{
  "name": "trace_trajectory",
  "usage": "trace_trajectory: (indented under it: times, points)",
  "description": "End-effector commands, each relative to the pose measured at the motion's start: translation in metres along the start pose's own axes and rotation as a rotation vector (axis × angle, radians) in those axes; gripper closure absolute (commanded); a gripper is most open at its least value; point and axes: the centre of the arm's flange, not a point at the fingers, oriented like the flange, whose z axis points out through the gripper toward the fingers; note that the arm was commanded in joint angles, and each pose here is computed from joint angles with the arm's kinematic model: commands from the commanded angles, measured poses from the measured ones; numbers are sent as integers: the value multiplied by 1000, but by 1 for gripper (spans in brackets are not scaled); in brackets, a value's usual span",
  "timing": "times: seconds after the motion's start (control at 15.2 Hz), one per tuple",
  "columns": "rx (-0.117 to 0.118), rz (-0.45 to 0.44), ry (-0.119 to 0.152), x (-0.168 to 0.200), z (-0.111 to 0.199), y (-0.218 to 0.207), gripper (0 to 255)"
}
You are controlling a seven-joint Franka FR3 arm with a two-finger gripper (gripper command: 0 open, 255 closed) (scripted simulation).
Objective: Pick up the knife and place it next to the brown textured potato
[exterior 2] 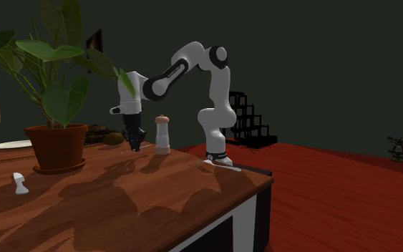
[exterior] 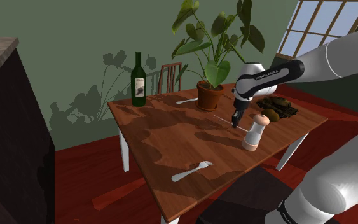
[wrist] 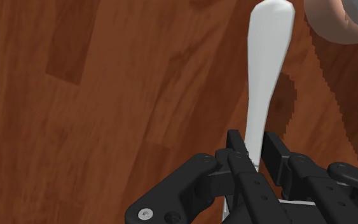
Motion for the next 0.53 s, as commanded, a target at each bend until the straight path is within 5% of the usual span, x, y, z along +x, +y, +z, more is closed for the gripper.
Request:
trace_trajectory:
  times: [0.0,0.46]
  points:
    - [0,0,-1,0,-11,0,255]
    - [0,0,-1,-3,-48,0,255]
